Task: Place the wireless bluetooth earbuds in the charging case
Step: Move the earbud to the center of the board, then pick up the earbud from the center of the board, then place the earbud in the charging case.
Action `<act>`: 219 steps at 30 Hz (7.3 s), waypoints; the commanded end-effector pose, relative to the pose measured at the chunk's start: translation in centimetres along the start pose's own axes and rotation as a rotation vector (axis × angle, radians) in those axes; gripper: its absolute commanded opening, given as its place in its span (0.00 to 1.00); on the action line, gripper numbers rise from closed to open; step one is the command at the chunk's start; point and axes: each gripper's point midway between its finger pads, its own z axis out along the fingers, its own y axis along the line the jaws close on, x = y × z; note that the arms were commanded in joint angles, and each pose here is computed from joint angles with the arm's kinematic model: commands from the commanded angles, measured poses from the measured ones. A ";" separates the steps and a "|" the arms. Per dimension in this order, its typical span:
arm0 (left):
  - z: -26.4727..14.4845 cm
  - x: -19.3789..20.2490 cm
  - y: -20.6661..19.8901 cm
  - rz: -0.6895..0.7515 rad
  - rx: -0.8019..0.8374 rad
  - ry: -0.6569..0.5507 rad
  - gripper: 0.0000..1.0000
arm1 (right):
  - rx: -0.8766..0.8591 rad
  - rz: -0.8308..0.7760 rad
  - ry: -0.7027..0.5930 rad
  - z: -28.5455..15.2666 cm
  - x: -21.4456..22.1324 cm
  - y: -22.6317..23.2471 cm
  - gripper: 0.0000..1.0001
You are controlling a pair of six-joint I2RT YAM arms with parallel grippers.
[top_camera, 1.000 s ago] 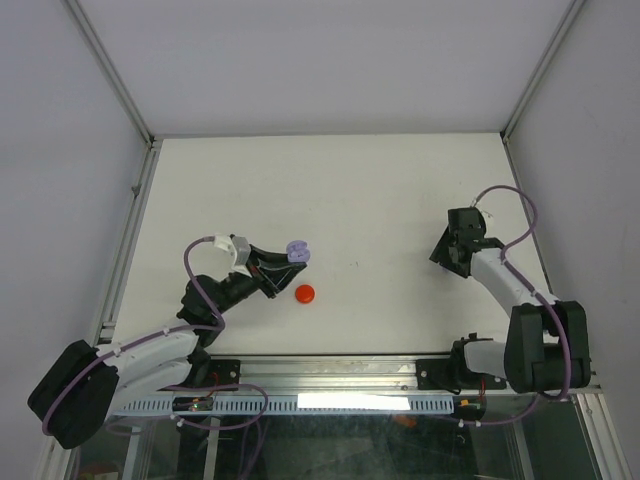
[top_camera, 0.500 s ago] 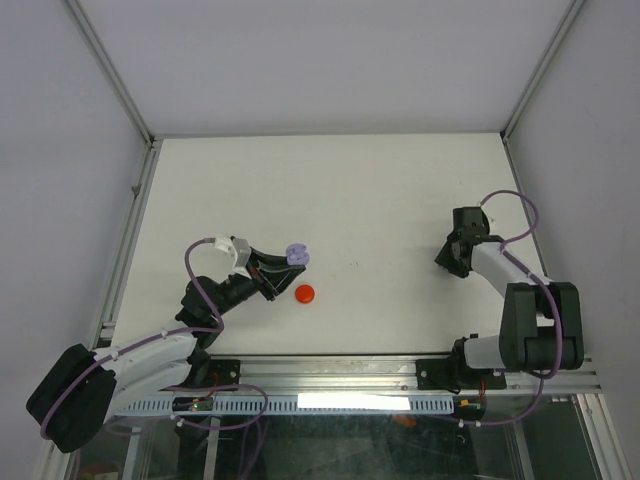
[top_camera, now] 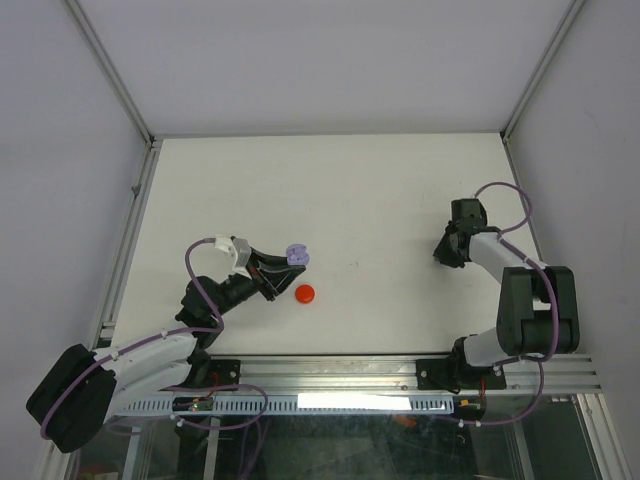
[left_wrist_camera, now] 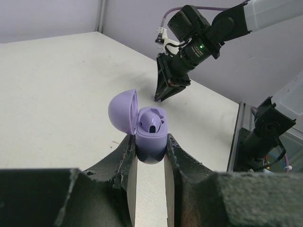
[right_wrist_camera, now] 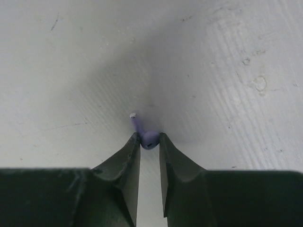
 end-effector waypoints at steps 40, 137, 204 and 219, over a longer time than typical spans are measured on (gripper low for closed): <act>0.0 -1.6 -0.3 0.052 0.002 -0.040 0.08 | -0.084 -0.814 0.130 -2.2 8.3 10.5 0.39; 0.7 -2.2 -1.5 0.057 0.070 -0.042 0.09 | -0.421 -0.796 -0.311 -14.2 2.3 19.2 0.09; 1.6 -7.1 -5.1 0.023 0.244 -0.212 0.09 | -1.336 -1.157 -0.970 -35.0 14.5 26.8 0.11; 0.6 -7.6 -6.1 0.082 0.289 -0.257 0.10 | -1.338 -1.177 -0.854 -33.6 16.0 26.7 0.25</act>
